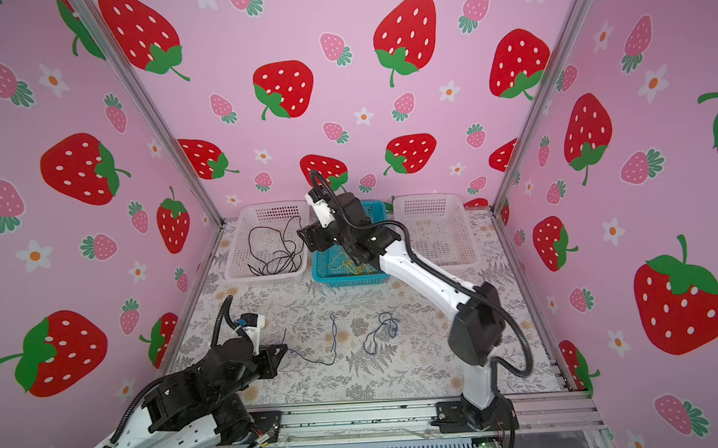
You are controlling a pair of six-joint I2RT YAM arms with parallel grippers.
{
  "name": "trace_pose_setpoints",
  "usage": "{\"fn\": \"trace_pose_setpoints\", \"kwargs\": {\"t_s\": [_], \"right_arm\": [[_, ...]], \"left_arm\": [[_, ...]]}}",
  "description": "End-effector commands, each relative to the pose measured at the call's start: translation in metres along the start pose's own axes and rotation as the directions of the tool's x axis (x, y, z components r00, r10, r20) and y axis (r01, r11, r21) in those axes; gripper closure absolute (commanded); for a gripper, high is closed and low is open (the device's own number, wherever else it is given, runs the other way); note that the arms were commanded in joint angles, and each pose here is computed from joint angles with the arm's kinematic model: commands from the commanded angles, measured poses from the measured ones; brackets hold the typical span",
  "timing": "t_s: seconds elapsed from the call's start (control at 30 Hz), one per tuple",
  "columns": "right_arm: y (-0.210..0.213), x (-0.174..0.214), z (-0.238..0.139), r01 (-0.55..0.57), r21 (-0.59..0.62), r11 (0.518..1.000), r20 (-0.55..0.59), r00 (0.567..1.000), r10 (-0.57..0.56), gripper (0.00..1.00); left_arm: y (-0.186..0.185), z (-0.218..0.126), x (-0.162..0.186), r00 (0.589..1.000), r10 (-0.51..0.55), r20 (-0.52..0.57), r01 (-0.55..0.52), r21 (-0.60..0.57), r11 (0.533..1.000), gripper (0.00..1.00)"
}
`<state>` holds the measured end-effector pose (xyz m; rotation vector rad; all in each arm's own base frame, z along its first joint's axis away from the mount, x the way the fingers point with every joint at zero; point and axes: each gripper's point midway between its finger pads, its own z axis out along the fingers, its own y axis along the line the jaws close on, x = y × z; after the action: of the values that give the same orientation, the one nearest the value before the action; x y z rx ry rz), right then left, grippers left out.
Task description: Untangle the cables
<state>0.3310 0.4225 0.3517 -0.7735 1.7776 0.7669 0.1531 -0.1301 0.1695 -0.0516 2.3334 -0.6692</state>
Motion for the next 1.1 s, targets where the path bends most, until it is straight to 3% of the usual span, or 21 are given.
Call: {"fn": "trace_pose_setpoints", "kwargs": {"t_s": [0.0, 0.03, 0.2, 0.3, 0.4, 0.57, 0.8, 1.07], "right_arm": [[-0.014, -0.010, -0.056, -0.046, 0.102, 0.994, 0.164, 0.986, 0.029, 0.06], [-0.019, -0.002, -0.076, -0.068, 0.130, 0.989, 0.182, 0.982, 0.044, 0.00], [-0.044, 0.050, -0.148, -0.114, 0.270, 0.956, 0.164, 0.984, 0.071, 0.01], [-0.067, 0.082, -0.195, -0.134, 0.408, 0.903, 0.136, 0.987, 0.085, 0.01], [-0.083, 0.103, -0.245, -0.193, 0.498, 0.845, 0.178, 0.977, 0.119, 0.01], [-0.097, 0.123, -0.307, -0.314, 0.548, 0.776, 0.295, 0.940, 0.172, 0.01], [-0.106, 0.131, -0.361, -0.364, 0.586, 0.724, 0.362, 0.917, 0.167, 0.01], [-0.099, 0.131, -0.387, -0.418, 0.526, 0.741, 0.415, 0.887, 0.205, 0.01]], "left_arm": [[-0.021, -0.018, -0.031, 0.997, 0.033, 0.073, -0.035, 0.032, 0.999, 1.00], [-0.027, -0.021, -0.037, 0.996, 0.043, 0.081, -0.046, 0.041, 0.998, 1.00], [-0.067, -0.029, -0.071, 0.987, 0.125, 0.098, -0.132, 0.075, 0.988, 1.00], [-0.100, -0.028, -0.093, 0.976, 0.193, 0.098, -0.203, 0.103, 0.974, 1.00], [-0.132, -0.020, -0.115, 0.957, 0.277, 0.091, -0.286, 0.110, 0.952, 1.00], [-0.189, 0.004, -0.154, 0.920, 0.379, 0.097, -0.389, 0.135, 0.911, 1.00], [-0.256, 0.068, -0.199, 0.916, 0.394, 0.079, -0.402, 0.226, 0.887, 1.00], [-0.294, 0.167, -0.222, 0.933, 0.359, 0.014, -0.348, 0.283, 0.894, 1.00]]}}
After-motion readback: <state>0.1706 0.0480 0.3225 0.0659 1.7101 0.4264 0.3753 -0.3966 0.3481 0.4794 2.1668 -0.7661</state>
